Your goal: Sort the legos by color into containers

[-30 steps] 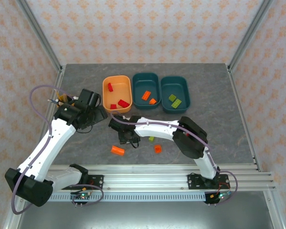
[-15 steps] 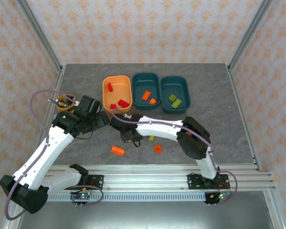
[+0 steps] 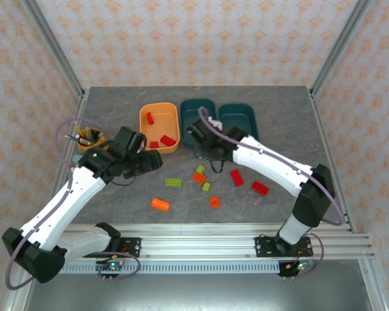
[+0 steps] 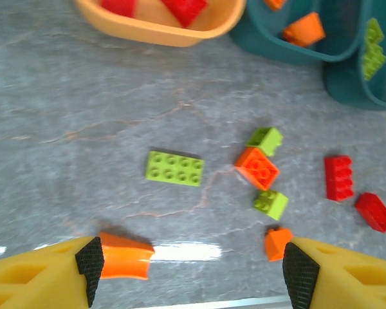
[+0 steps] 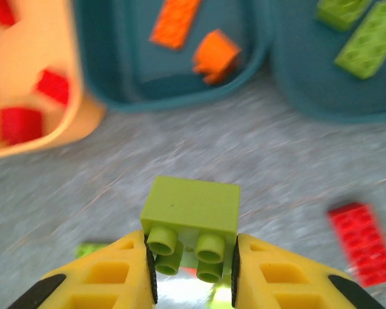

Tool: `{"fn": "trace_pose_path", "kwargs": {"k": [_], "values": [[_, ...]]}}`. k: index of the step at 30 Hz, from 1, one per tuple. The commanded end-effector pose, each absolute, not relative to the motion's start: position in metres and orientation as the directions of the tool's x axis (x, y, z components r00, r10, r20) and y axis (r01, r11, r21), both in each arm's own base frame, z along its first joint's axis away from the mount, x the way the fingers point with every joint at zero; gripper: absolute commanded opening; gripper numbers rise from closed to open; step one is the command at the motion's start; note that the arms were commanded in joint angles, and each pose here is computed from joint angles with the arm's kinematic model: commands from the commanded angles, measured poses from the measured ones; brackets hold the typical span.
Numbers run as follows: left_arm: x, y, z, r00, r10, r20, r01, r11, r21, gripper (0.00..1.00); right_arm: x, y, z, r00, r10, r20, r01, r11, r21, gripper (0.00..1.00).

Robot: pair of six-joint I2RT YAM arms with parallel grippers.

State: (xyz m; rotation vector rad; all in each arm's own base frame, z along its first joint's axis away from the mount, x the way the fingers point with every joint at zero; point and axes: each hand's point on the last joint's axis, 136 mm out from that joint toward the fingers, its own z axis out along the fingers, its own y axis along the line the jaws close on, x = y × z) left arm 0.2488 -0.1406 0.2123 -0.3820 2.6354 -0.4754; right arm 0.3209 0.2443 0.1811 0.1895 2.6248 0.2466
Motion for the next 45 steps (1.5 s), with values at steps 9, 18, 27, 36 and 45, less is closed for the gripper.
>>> {"fn": "trace_pose_path", "kwargs": {"k": [9,18,27,36,45], "values": [[0.299,-0.213,0.250,-0.853,-0.260,-0.453,-0.029,0.890,-0.456,0.77,0.403,0.174,0.117,-0.927,0.260,-0.271,0.202,0.954,0.223,0.31],[0.312,-0.225,0.242,-0.858,-0.248,-0.449,-0.036,0.902,-0.430,0.76,0.438,0.161,0.080,-0.938,0.301,-0.174,0.253,0.934,0.254,0.32],[0.307,-0.222,0.229,-0.867,-0.247,-0.432,-0.059,0.913,-0.405,0.76,0.443,0.166,0.062,-0.947,0.298,-0.119,0.263,0.933,0.247,0.36],[0.297,-0.214,0.226,-0.872,-0.242,-0.425,-0.066,0.919,-0.388,0.76,0.445,0.155,0.089,-0.933,0.308,-0.188,0.263,0.937,0.230,0.58],[0.280,-0.195,0.220,-0.879,-0.255,-0.404,-0.113,0.932,-0.344,0.75,0.430,0.148,0.185,-0.867,0.287,-0.406,0.177,0.941,0.288,0.58]]}}
